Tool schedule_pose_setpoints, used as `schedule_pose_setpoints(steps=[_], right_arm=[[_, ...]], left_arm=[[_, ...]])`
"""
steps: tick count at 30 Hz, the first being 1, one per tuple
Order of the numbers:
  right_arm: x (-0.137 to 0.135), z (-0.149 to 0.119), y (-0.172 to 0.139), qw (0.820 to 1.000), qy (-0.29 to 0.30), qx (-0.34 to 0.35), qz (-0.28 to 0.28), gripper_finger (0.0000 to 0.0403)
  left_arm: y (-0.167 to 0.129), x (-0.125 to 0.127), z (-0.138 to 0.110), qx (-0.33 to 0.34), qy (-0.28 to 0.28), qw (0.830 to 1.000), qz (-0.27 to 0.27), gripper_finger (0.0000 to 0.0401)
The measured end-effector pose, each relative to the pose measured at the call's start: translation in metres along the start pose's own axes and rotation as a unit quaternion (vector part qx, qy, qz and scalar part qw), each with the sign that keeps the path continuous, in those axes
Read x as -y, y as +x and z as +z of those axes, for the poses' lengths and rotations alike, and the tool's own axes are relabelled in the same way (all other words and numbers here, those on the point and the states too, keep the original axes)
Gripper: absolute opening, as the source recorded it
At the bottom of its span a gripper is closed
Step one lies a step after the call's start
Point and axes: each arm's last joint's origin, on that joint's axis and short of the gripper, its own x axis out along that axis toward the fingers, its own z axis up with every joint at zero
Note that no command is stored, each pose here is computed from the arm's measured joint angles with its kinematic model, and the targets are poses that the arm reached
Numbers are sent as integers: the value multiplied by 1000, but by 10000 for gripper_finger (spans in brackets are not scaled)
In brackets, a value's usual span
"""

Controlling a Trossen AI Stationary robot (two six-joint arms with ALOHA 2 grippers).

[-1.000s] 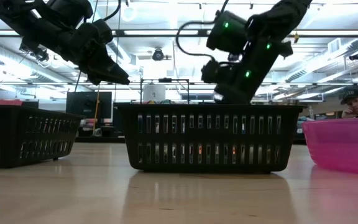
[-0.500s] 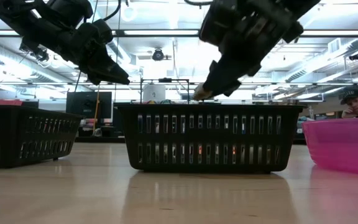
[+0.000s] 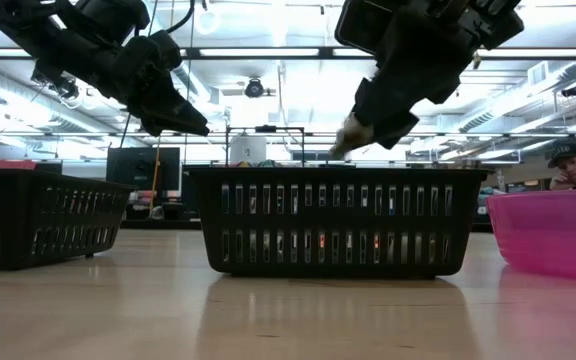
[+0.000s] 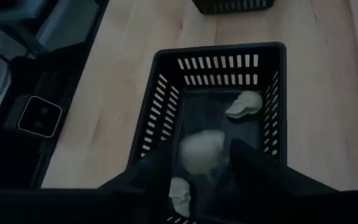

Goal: Sort Halloween decoration
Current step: Put the white skull toy into the right black bin

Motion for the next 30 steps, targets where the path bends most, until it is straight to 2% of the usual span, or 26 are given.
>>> schedule_pose_setpoints(steps=[5, 7, 11, 14, 17, 23, 30], right_arm=[[5, -3, -6, 999, 20, -30, -15, 211], [10, -6, -14, 997, 42, -51, -41, 220], [20, -9, -35, 985, 78, -70, -140, 221], [26, -14, -47, 968, 77, -87, -222, 213], [33, -21, -51, 953, 75, -121, -266, 201], [55, -40, -39, 942, 62, -163, -288, 183], [75, -57, -38, 937, 71, -146, -311, 176]], left_arm=[[0, 0, 0, 0, 0, 1000, 0, 116], [0, 0, 0, 0, 0, 1000, 0, 116], [0, 0, 0, 0, 0, 1000, 0, 116], [0, 0, 0, 0, 0, 1000, 0, 116], [0, 0, 0, 0, 0, 1000, 0, 116], [0, 0, 0, 0, 0, 1000, 0, 116], [0, 0, 0, 0, 0, 1000, 0, 116]])
